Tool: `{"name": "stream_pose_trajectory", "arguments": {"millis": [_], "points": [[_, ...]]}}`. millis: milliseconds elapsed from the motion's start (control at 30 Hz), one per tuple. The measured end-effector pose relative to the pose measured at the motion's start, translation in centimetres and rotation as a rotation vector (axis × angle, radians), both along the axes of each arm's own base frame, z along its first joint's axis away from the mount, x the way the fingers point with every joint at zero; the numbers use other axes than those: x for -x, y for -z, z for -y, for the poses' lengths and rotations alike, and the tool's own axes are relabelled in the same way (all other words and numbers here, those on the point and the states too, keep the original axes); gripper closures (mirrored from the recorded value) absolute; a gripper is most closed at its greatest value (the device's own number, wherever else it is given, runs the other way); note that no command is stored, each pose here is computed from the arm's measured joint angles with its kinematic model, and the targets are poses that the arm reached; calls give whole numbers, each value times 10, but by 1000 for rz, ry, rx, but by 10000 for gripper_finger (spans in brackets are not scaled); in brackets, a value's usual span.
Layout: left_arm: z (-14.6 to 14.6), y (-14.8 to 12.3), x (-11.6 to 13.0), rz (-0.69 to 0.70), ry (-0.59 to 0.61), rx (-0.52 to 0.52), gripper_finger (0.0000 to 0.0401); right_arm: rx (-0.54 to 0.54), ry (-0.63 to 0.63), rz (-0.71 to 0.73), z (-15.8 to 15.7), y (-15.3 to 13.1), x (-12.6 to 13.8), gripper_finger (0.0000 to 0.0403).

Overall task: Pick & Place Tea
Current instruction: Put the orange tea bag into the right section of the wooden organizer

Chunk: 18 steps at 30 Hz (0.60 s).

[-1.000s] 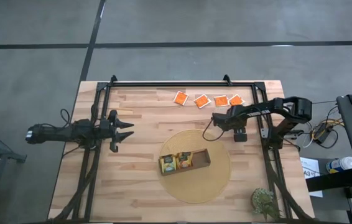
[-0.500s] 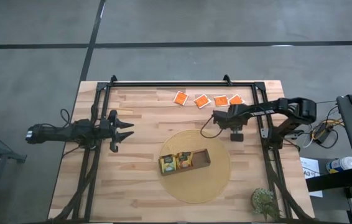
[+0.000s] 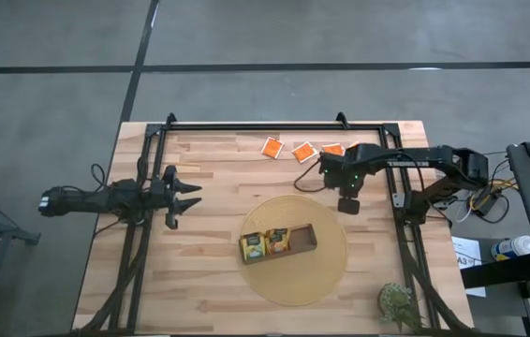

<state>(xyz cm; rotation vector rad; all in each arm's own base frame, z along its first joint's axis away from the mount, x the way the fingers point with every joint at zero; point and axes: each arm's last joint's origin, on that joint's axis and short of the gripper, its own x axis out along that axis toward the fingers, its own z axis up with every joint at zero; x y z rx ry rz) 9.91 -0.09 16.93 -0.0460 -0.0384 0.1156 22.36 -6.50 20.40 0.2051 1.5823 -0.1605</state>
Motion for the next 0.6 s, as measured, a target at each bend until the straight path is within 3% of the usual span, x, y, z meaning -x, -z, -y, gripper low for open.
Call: {"name": "stream_pose_trajectory", "arguments": {"millis": [100, 200, 367, 600], "points": [[0, 0, 0, 0, 0, 0, 248, -82, 3, 93, -3, -16, -6, 394], [0, 0, 0, 0, 0, 0, 248, -90, 17, 126, -6, -24, -9, 394], [0, 0, 0, 0, 0, 0, 248, -242, -35, 142, -14, -17, -9, 394], [0, 0, 0, 0, 0, 0, 248, -257, -28, 89, -14, -6, -9, 364]]}}
